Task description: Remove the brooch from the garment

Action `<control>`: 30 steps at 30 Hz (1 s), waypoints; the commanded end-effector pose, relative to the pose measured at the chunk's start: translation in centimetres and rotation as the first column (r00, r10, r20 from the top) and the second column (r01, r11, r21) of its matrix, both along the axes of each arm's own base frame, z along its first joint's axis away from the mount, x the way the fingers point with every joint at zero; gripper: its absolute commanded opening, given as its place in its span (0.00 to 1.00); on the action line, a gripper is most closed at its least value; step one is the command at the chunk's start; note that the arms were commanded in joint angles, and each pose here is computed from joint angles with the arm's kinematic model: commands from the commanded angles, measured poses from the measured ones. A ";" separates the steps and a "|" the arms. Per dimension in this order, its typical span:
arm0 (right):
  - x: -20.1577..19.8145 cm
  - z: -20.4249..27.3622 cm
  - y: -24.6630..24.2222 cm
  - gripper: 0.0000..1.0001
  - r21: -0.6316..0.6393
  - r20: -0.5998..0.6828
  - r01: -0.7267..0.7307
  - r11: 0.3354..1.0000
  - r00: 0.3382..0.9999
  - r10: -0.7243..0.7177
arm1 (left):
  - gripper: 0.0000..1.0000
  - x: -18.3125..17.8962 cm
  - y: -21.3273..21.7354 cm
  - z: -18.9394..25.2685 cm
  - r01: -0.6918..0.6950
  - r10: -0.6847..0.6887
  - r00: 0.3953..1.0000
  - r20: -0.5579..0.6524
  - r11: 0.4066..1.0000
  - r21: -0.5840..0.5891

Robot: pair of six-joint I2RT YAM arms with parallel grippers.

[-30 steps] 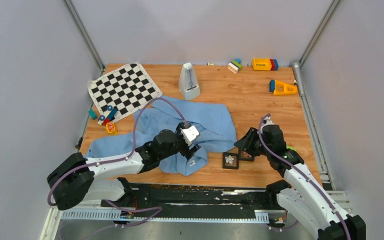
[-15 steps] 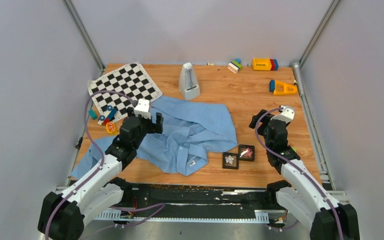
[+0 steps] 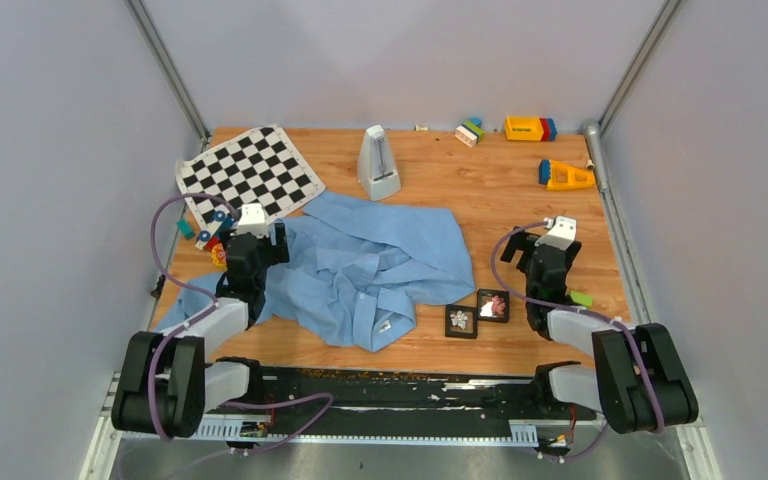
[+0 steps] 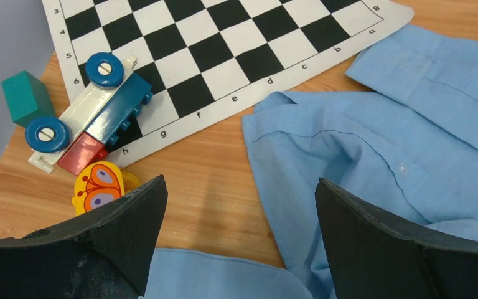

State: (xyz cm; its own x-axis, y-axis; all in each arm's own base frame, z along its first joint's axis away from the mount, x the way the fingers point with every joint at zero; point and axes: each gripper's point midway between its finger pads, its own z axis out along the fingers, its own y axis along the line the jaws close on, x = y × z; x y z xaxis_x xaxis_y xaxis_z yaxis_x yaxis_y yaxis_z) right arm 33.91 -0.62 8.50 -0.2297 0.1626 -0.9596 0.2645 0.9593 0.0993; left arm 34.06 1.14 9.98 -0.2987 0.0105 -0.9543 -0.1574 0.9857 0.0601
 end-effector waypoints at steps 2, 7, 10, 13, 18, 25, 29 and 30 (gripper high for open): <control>1.0 4.8 -0.9 1.00 -0.073 0.212 0.008 0.997 0.977 0.008 | 0.95 1.9 1.0 4.3 -0.027 0.016 0.976 0.215 0.999 0.047; 1.1 4.2 -2.3 1.00 -0.084 0.277 0.039 0.996 0.961 -0.014 | 0.93 2.2 0.4 2.8 0.022 -0.047 0.957 0.285 0.995 0.093; 2.0 3.6 -1.5 1.00 -0.070 0.230 -0.057 0.996 0.970 0.072 | 0.97 3.0 0.5 1.7 0.019 -0.037 0.972 0.231 0.996 0.084; 2.3 2.8 -1.2 0.94 -0.078 0.238 -0.143 0.987 0.958 0.157 | 0.98 3.7 0.8 1.8 0.009 -0.027 0.977 0.214 0.996 0.085; 2.7 2.2 -1.0 1.00 -0.037 0.175 -0.169 0.985 0.969 0.173 | 1.00 3.7 0.6 1.5 0.026 -0.043 0.979 0.200 0.996 0.089; 2.7 2.1 -1.0 1.00 -0.034 0.167 -0.171 0.985 0.970 0.175 | 1.00 3.7 0.6 1.6 0.025 -0.042 0.978 0.206 0.996 0.088; 2.7 2.1 -1.0 1.00 -0.034 0.167 -0.171 0.985 0.970 0.174 | 1.00 3.7 0.6 1.5 0.027 -0.044 0.979 0.197 0.996 0.089; 2.7 2.1 -1.0 1.00 -0.033 0.168 -0.170 0.985 0.970 0.173 | 1.00 3.7 0.5 1.4 0.029 -0.046 0.980 0.195 0.996 0.089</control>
